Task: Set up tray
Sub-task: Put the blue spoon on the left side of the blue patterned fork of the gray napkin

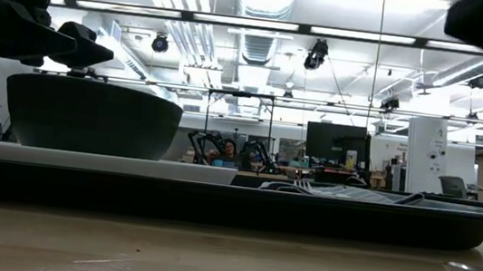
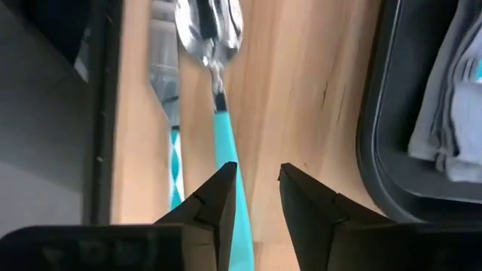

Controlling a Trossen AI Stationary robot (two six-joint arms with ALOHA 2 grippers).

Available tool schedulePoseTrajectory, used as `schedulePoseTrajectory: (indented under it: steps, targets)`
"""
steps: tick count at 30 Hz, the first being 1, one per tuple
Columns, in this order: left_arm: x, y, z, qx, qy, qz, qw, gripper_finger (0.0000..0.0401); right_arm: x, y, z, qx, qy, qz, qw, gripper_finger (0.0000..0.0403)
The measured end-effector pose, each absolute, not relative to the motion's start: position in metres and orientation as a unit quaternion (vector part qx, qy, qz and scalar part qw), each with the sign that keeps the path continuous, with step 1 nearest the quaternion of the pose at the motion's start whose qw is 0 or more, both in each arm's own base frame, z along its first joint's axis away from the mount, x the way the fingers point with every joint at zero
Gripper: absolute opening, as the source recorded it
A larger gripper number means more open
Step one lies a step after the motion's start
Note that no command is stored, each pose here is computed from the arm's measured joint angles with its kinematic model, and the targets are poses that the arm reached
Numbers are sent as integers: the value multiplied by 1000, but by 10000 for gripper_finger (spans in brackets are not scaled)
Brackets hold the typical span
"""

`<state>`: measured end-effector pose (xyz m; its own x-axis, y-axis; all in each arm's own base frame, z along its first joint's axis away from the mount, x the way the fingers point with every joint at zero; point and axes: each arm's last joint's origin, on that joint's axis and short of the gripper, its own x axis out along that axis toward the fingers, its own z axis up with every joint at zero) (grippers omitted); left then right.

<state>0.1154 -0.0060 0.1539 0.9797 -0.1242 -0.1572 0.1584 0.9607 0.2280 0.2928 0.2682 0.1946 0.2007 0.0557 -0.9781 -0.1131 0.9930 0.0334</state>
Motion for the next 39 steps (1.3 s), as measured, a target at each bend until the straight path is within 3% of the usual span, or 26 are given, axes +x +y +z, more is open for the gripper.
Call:
schedulePoseTrajectory:
  steps: [11, 20, 30, 39]
  targets:
    - [115, -6, 154, 121, 71, -72, 988, 279, 286, 268, 169, -21, 631, 90, 770, 162]
    - [115, -6, 154, 121, 71, -71, 988, 280, 275, 271, 157, -25, 641, 87, 762, 170]
    - [115, -6, 154, 121, 71, -71, 988, 280, 268, 268, 137, -9, 641, 93, 762, 141]
    - [115, -6, 154, 121, 71, -71, 988, 280, 267, 266, 136, 0, 649, 95, 755, 52]
